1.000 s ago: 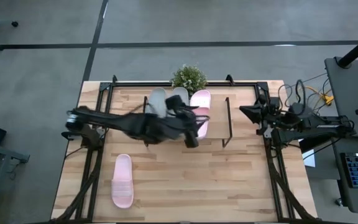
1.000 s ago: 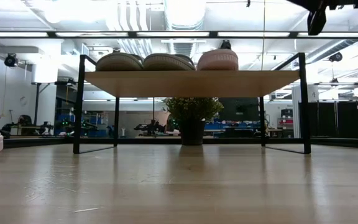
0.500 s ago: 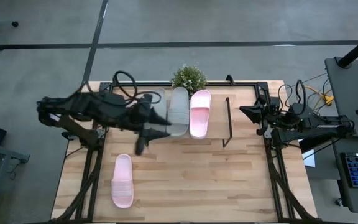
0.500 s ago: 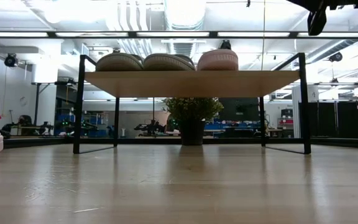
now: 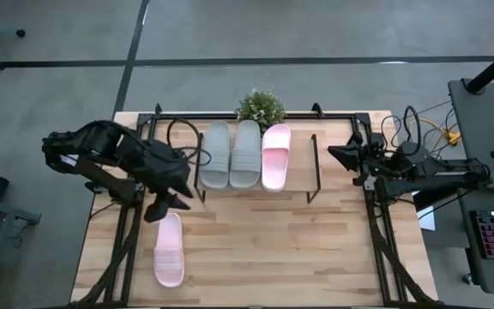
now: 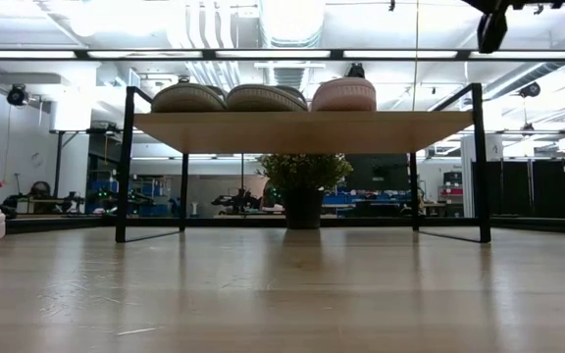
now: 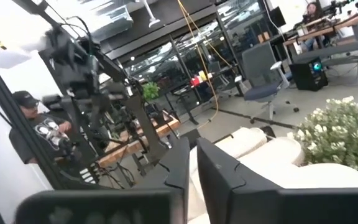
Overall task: Pick and place slides into the shelf
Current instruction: Put the right pink slipper on the shelf
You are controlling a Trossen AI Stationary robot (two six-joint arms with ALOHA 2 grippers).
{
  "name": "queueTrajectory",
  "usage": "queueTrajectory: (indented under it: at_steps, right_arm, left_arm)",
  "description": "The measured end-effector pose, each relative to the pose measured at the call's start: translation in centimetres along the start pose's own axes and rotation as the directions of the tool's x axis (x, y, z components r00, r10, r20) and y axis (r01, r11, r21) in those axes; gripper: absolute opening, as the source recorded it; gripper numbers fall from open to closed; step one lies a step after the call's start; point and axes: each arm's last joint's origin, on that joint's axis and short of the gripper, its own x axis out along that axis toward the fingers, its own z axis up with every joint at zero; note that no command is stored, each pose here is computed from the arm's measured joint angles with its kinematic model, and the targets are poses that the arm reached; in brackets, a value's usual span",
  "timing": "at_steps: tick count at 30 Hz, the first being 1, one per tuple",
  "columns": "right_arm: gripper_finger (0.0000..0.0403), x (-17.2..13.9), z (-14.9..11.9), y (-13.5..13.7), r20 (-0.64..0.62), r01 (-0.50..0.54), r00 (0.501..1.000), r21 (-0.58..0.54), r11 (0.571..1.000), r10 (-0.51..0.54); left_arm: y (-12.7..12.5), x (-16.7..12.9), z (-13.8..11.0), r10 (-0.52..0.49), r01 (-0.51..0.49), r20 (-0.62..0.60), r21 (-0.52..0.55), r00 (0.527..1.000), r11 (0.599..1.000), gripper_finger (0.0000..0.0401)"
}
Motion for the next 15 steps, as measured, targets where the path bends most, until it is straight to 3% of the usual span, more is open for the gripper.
queueTrajectory:
  at_steps: [6,10,15]
  right_arm:
    - [0.0093,1.8,-0.3,0.5,0.026,-0.012,1.0,0.003,1.0,0.012]
    - [0.015,3.0,-1.1,0.5,-0.001,-0.001,1.0,-0.001,1.0,0.001]
    - [0.0211,3.8,-1.6,0.6,-0.016,-0.006,1.0,0.036,0.999,0.007]
  left_arm:
    - [0.6,0.0,-1.9,0.037,-0.034,-0.21,0.017,0.977,0.999,0.0141]
    - [0.5,0.4,-2.5,-0.06,0.069,-0.242,0.03,0.969,0.997,0.0141]
    - [0.9,2.2,-3.9,-0.171,0.164,-0.366,-0.051,0.915,0.985,0.0143]
